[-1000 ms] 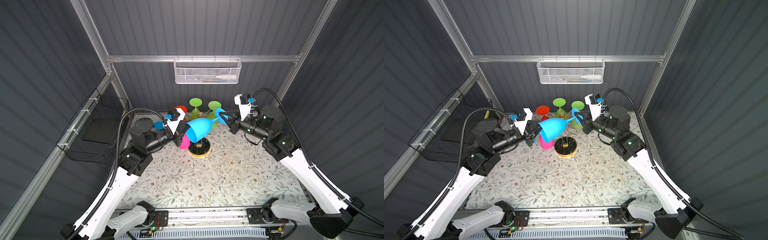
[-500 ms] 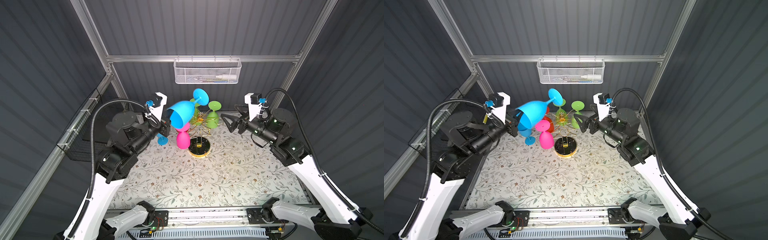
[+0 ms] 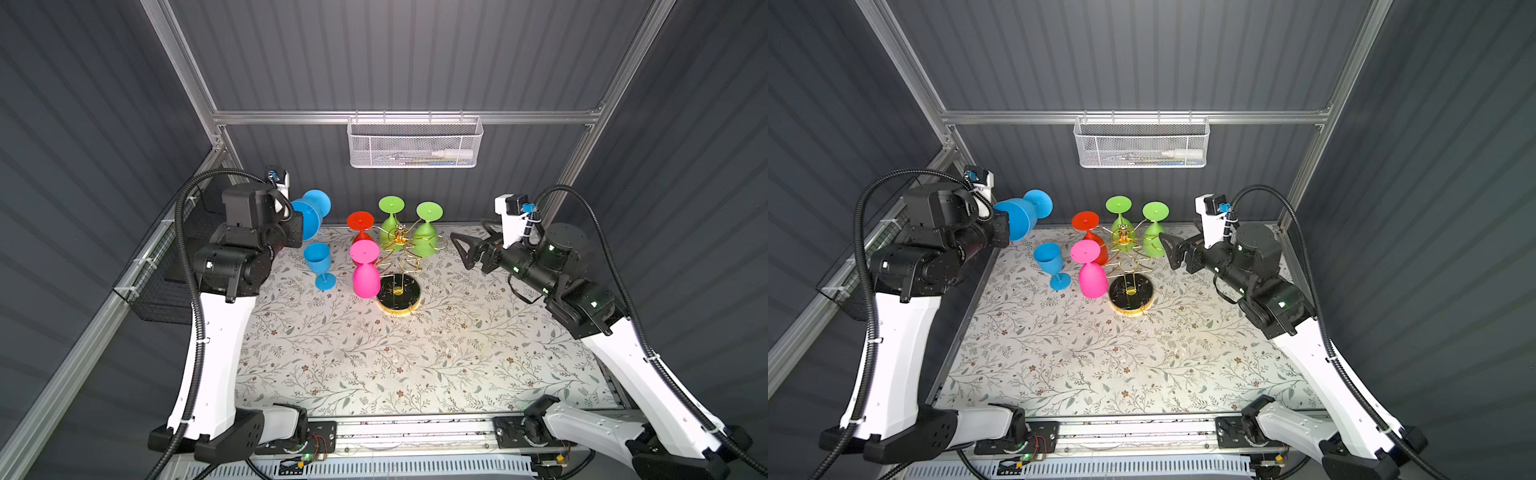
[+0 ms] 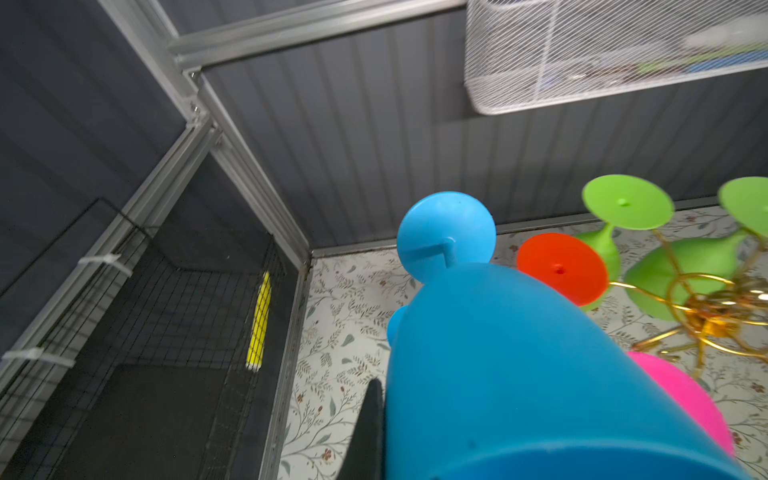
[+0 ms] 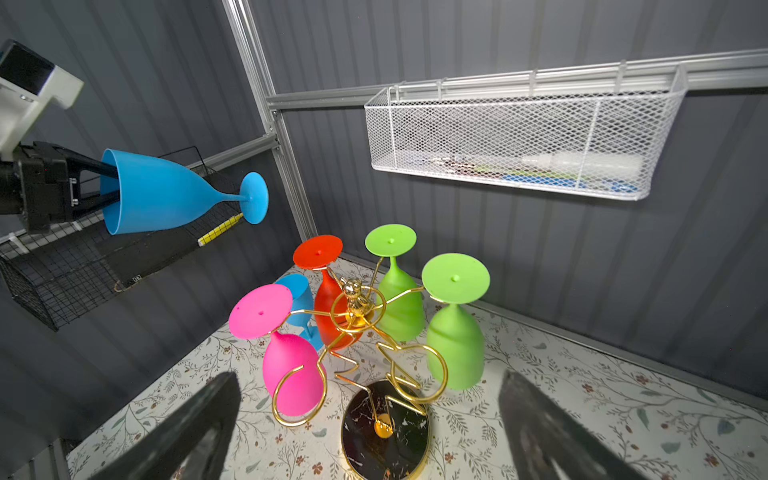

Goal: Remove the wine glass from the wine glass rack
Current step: 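Open the right gripper off the foot while the left gripper carries the glass away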

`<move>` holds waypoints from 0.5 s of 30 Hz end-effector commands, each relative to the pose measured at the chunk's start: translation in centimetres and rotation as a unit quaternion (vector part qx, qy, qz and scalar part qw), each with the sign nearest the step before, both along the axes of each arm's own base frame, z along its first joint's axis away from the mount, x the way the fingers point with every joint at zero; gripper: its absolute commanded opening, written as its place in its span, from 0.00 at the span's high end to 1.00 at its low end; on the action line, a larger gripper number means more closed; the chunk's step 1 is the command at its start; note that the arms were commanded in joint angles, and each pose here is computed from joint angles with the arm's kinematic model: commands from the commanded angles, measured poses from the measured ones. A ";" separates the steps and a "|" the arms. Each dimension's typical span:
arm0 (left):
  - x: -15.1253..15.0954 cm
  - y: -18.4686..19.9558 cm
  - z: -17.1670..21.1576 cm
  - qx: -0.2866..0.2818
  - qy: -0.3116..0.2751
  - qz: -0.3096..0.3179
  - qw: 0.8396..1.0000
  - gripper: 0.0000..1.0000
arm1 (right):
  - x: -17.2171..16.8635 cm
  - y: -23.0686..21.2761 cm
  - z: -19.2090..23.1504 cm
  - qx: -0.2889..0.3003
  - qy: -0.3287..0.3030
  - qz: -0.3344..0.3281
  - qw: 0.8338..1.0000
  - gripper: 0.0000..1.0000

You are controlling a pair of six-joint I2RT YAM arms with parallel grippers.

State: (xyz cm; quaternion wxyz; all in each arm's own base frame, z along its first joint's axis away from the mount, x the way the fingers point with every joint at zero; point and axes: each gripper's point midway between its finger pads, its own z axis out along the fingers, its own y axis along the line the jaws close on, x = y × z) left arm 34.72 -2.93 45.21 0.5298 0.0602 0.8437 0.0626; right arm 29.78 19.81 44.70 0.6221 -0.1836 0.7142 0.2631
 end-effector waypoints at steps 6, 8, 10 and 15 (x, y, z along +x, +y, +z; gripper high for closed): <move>-0.1 3.1 -1.6 -0.038 0.047 0.034 0.998 1.00 | -1.1 -1.7 -0.6 -0.005 0.008 -0.020 1.000 0.01; -0.4 4.9 -3.0 -0.011 0.090 0.069 0.994 1.00 | -1.3 -2.0 -0.8 -0.005 0.010 -0.023 1.000 0.01; -0.7 5.3 -3.9 -0.006 0.119 0.075 0.990 1.00 | -1.3 -2.0 -1.2 -0.005 0.014 -0.022 1.000 0.01; -2.7 8.1 -5.5 0.044 0.160 0.142 0.976 1.00 | -1.1 -1.7 -2.0 -0.008 0.030 -0.011 0.999 0.01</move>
